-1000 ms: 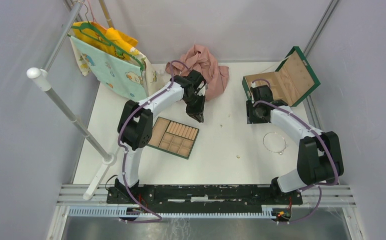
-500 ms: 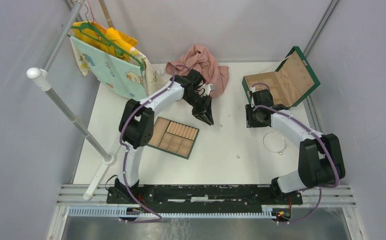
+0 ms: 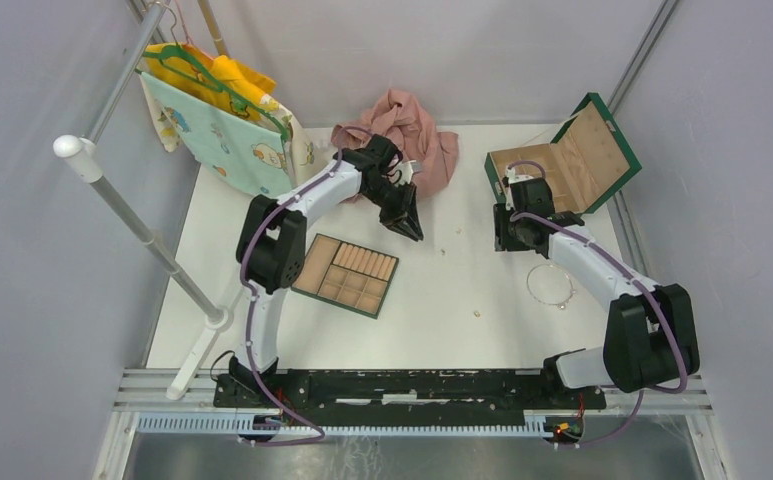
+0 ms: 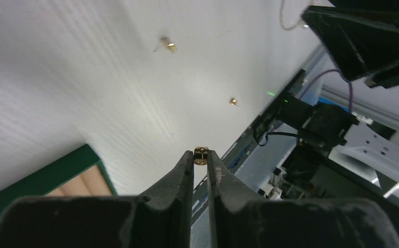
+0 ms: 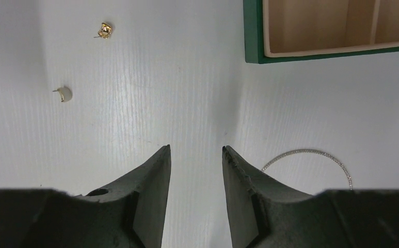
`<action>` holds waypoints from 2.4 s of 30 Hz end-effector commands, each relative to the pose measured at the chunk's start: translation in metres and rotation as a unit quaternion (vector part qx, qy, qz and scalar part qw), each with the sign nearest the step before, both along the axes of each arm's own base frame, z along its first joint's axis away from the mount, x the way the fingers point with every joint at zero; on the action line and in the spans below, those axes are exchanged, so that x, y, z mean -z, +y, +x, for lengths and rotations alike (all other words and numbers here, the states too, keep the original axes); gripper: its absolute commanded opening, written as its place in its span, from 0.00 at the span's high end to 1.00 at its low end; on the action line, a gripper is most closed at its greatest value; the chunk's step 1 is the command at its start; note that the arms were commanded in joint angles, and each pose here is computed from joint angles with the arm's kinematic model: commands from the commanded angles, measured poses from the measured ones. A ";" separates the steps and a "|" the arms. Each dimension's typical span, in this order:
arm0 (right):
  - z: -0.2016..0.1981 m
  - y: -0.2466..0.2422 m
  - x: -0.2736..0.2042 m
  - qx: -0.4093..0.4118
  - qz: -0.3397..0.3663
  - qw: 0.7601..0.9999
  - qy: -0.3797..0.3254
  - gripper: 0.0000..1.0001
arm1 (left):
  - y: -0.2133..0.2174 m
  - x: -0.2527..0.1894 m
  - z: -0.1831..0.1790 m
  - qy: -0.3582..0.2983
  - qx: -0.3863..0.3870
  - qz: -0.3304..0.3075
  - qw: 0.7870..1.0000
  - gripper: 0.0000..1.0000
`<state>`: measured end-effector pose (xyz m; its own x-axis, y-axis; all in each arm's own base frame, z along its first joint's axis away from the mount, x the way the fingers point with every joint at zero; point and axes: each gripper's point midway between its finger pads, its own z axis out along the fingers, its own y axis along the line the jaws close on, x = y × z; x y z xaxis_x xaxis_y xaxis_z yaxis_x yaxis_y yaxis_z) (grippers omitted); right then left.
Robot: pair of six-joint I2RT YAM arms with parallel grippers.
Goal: Organize the mixed jewelry
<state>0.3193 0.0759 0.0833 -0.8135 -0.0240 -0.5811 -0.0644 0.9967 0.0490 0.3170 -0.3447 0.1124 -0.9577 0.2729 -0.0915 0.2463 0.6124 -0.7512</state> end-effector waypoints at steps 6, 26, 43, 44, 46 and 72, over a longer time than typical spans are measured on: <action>0.011 -0.006 -0.023 0.003 -0.016 0.999 -0.039 0.53 | 0.113 0.002 0.006 -0.097 -0.128 0.232 0.959 0.78; 0.023 0.006 -0.017 -0.007 0.006 1.000 -0.030 0.53 | 0.171 0.004 -0.012 -0.170 -0.187 0.315 0.915 0.73; 0.022 0.009 -0.014 -0.004 0.016 1.000 -0.024 0.53 | 0.113 0.043 0.006 -0.123 -0.304 0.332 0.884 0.58; 0.022 0.009 -0.014 -0.005 0.016 1.000 -0.024 0.53 | 0.114 0.047 0.005 -0.118 -0.312 0.335 0.881 0.58; 0.023 0.009 -0.015 -0.005 0.015 1.000 -0.023 0.53 | 0.118 0.053 0.002 -0.113 -0.319 0.345 0.876 0.58; 0.025 0.011 -0.011 -0.013 0.014 1.000 -0.015 0.53 | 0.121 0.080 0.001 -0.093 -0.328 0.367 0.865 0.78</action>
<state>0.3259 0.0829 0.0755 -0.8322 -0.0400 -0.5530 -0.0899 0.9939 0.0634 0.3102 -0.2213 0.0318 -0.9356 -0.2310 -0.2669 -0.2211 0.9730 -0.0667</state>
